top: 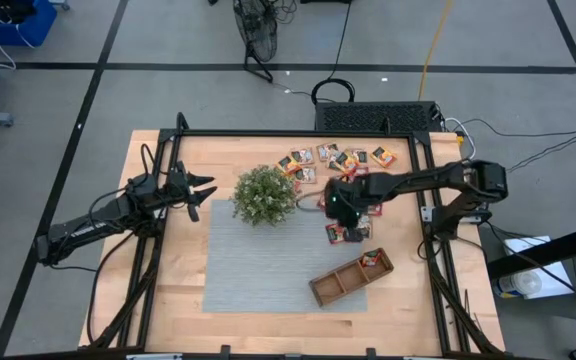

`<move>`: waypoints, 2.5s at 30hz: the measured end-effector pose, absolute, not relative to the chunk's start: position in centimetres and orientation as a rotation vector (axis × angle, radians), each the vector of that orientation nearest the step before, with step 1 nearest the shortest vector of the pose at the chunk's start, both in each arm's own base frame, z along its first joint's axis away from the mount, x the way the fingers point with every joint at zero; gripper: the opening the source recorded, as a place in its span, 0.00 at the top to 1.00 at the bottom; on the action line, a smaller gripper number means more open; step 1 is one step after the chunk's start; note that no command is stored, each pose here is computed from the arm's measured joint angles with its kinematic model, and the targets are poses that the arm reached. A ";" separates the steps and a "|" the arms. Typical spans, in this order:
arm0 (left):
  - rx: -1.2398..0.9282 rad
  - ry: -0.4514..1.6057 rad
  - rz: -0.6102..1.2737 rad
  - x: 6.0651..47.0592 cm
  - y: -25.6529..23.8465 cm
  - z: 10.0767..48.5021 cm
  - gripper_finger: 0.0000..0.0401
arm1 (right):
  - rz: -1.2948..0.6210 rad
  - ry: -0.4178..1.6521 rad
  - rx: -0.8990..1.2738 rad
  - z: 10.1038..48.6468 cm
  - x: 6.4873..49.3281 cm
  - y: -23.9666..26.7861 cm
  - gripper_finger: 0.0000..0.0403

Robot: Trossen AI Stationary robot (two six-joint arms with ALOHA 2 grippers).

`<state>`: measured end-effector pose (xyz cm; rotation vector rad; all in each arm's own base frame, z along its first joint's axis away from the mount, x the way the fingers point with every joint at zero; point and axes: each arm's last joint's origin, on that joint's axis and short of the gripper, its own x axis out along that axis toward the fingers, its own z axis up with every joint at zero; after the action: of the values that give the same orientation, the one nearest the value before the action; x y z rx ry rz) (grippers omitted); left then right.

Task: Pick & Place Tea
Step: Put the strawberry tea sachet into the brown organizer

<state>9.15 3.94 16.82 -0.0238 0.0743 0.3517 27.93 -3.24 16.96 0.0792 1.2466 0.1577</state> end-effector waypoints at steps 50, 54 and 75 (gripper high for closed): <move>-0.024 0.074 0.351 9.1 3.9 16.8 0.63 | 0.031 1.444 0.049 14.6 27.7 -1.0 0.40; -0.024 0.074 0.352 9.1 3.9 16.8 0.63 | 0.032 1.456 0.050 14.3 27.8 -1.0 0.40; -0.024 0.074 0.351 9.1 3.9 16.8 0.63 | 0.060 1.460 0.012 13.8 27.5 -1.1 0.64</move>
<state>9.15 3.94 16.82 -0.0238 0.0740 0.3513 27.46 -1.07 13.83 0.0117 1.4604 0.0596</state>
